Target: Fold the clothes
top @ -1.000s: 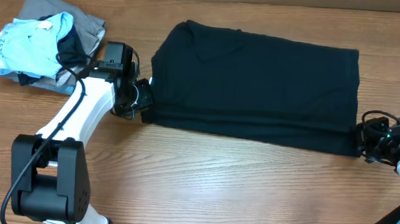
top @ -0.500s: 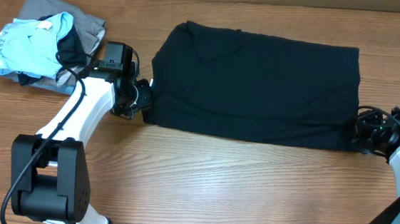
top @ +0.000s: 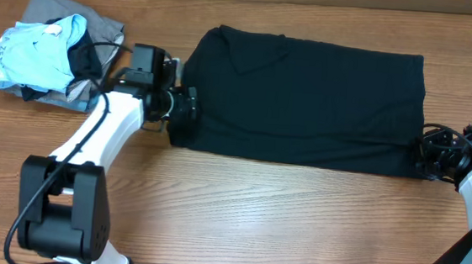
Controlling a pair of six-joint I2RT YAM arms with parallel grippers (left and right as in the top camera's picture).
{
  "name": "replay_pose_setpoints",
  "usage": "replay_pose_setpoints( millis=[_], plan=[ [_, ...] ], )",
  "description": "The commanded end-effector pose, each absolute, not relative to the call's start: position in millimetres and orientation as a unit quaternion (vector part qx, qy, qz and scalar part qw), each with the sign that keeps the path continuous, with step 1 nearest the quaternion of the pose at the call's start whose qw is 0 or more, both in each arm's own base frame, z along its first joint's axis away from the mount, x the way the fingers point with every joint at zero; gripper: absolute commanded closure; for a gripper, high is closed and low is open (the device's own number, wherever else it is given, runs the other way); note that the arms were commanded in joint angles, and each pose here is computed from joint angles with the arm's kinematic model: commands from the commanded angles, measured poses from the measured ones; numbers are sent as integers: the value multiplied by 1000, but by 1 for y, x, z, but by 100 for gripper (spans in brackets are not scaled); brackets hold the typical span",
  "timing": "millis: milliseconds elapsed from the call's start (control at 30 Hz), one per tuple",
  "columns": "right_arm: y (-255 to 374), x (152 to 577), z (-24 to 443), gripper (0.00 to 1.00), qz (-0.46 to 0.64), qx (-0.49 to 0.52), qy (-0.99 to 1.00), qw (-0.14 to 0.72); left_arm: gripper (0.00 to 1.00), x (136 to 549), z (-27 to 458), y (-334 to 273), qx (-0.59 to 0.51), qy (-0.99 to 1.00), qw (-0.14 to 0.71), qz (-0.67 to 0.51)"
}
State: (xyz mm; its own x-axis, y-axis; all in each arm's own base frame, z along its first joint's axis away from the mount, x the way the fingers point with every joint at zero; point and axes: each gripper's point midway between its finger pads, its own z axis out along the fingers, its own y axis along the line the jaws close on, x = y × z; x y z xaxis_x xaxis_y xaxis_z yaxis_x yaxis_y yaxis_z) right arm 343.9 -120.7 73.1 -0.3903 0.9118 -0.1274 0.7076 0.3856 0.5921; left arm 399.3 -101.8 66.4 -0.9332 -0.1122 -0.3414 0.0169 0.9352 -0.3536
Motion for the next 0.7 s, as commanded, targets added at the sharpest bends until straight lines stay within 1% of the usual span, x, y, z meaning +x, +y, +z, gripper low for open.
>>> replay_pose_setpoints(
  millis=[0,33,67,133,167,233,333,567,667],
  plan=[
    [-126,350,79,96,224,504,800,234,25,393,43,-123,33,967,155,-200],
    [-126,350,79,96,224,504,800,234,28,392,37,-125,36,968,148,-202],
    [-125,349,79,96,224,505,801,232,40,391,27,-125,35,970,137,-198],
    [-125,348,78,96,224,506,801,229,48,392,27,-124,35,970,139,-196],
    [-124,348,78,96,224,506,801,228,56,394,28,-124,35,969,145,-195],
    [-125,348,78,96,224,506,801,228,68,396,29,-124,35,969,147,-196],
    [-124,348,78,96,224,506,801,229,96,395,29,-123,34,969,147,-196],
    [-125,349,79,96,222,499,805,233,96,411,45,-99,-21,968,154,-196],
    [-120,353,80,96,222,483,813,239,96,410,43,-90,-32,970,149,-191]
  ],
)
